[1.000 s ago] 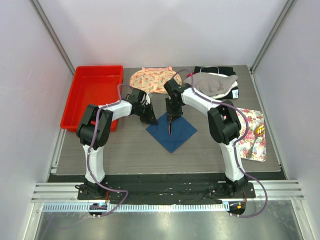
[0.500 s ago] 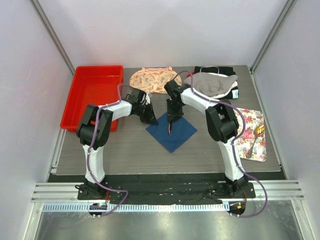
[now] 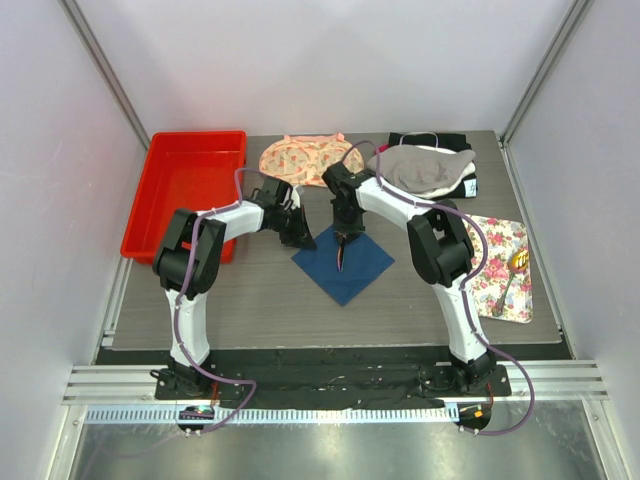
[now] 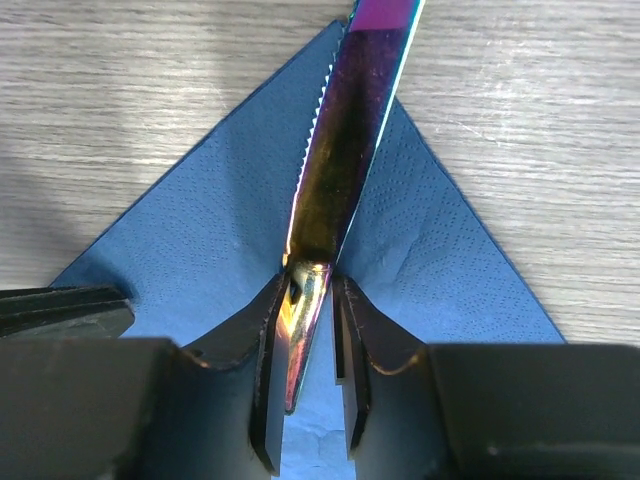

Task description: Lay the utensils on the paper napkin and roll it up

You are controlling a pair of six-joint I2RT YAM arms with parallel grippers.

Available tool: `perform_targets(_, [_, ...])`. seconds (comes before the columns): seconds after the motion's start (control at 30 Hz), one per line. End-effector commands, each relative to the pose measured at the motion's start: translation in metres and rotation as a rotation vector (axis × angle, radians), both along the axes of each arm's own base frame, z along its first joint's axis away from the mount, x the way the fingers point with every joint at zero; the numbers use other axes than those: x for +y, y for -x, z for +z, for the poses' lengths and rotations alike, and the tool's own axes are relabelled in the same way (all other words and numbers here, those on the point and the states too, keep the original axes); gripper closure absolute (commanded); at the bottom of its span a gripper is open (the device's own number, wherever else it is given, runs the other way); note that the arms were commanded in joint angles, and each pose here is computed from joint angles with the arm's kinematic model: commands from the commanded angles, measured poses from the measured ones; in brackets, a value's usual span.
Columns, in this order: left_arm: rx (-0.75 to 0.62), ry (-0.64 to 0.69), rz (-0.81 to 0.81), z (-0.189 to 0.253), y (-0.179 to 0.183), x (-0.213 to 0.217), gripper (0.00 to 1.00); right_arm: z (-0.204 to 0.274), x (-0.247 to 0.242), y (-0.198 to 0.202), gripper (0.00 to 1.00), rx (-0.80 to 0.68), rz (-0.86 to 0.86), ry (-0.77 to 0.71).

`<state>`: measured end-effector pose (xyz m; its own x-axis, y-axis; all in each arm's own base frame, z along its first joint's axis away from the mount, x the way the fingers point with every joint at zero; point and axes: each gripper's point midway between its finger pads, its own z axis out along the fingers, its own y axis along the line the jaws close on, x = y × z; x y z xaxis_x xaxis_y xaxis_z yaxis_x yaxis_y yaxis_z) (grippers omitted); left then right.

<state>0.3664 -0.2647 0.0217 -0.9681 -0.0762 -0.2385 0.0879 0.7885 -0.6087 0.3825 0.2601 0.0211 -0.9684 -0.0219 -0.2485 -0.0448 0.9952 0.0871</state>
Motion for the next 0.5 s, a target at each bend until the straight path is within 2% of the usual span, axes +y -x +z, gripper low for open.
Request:
perform_targets(0.0, [0.028,-0.093,0.032,-0.03,0.002,0.016,1.0,0.0,-0.012,-0.006,0.72,-0.029,-0.035,0.08])
perform_targets(0.2, [0.029,-0.096,0.034,-0.031,0.001,0.016,1.0,0.008,-0.004,-0.006,0.83,-0.03,-0.017,0.046])
perform_targets(0.3, [0.03,-0.099,0.032,-0.031,0.002,0.016,1.0,0.022,0.0,-0.01,0.99,-0.051,-0.011,0.023])
perform_targets(0.47, [0.031,-0.096,0.036,-0.032,0.001,0.016,1.0,0.045,0.008,-0.015,0.99,-0.086,-0.001,-0.026])
